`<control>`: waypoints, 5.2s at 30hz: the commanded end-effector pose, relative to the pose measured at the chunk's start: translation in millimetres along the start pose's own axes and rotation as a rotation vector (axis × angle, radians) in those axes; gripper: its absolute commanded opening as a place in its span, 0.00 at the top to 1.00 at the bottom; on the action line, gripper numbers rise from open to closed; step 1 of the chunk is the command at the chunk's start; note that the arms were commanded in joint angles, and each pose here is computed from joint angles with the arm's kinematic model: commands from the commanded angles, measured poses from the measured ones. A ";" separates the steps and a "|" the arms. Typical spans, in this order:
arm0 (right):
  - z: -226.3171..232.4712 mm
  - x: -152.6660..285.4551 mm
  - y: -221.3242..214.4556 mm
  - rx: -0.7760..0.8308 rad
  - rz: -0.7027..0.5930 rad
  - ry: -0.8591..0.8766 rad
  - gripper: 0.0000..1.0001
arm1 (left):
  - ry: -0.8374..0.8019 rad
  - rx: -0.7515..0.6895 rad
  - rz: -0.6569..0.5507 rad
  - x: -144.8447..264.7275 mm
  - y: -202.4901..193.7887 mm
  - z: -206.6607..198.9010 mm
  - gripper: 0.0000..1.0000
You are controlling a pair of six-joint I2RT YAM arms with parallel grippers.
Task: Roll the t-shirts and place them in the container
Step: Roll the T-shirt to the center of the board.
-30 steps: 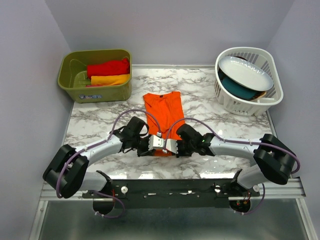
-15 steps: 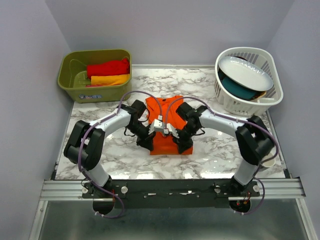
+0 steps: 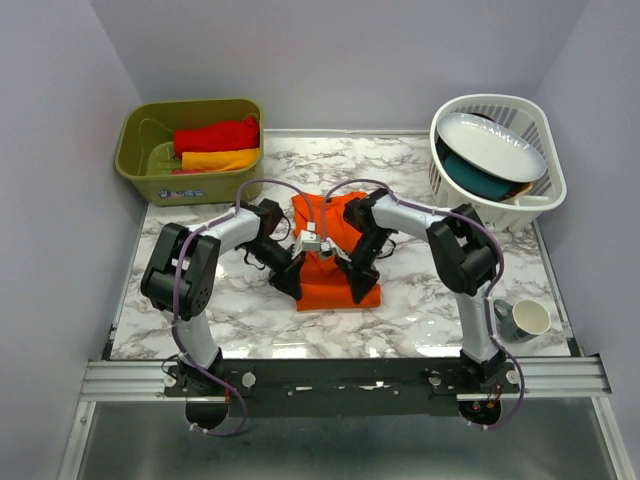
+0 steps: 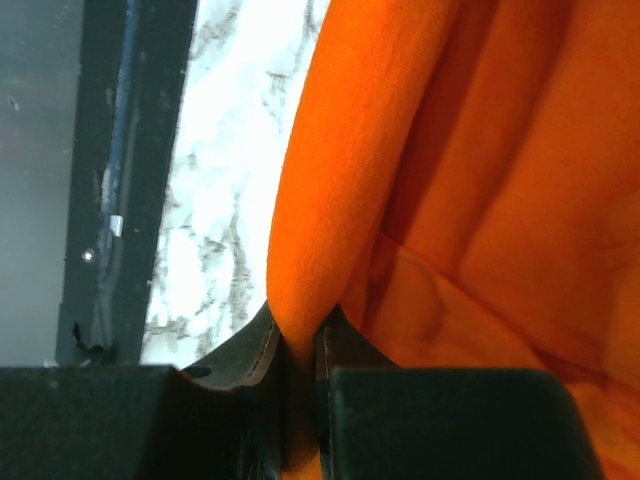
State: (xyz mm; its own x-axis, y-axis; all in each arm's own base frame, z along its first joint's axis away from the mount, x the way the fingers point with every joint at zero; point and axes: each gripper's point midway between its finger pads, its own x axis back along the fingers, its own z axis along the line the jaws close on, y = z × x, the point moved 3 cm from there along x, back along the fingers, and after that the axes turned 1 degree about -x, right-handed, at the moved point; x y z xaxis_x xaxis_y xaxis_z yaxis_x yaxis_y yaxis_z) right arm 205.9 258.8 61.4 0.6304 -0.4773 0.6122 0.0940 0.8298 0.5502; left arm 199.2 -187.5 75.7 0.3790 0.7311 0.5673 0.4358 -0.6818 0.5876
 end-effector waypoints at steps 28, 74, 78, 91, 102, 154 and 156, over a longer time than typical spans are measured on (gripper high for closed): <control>-18.4 -5.9 -10.5 -0.400 0.020 0.127 0.84 | 0.716 -0.848 -0.100 18.3 9.3 -32.0 0.32; -17.1 134.7 -16.0 -0.195 -0.183 -0.618 0.03 | 0.159 -0.678 0.246 -47.1 -3.5 -31.0 1.00; 16.8 144.0 -4.6 0.174 -0.248 -0.976 0.00 | 0.109 -0.552 0.189 -40.3 5.1 -27.6 1.00; 29.0 36.7 22.5 0.583 -0.123 -0.969 0.00 | -0.032 -0.354 0.051 -27.0 38.9 -21.4 1.00; 13.9 4.3 8.1 0.516 -0.020 -0.866 0.02 | -0.046 -0.284 -0.008 -14.5 44.0 -11.6 1.00; -28.7 6.4 -57.0 -0.693 -0.068 0.113 0.92 | 0.579 -0.442 -0.141 49.0 83.1 8.1 0.35; -34.7 3.6 -58.6 -0.753 -0.051 0.127 0.92 | 0.641 -0.589 -0.096 38.6 69.8 -1.0 0.33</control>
State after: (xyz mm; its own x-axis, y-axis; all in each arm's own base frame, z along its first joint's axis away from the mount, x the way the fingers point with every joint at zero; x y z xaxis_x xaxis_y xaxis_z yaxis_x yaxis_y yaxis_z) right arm 227.0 228.2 33.2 0.6464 -0.6012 0.4698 0.5888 0.7846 0.1940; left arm 265.3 -201.6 144.9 -0.1552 0.7686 0.6206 0.2272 -0.5836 0.7796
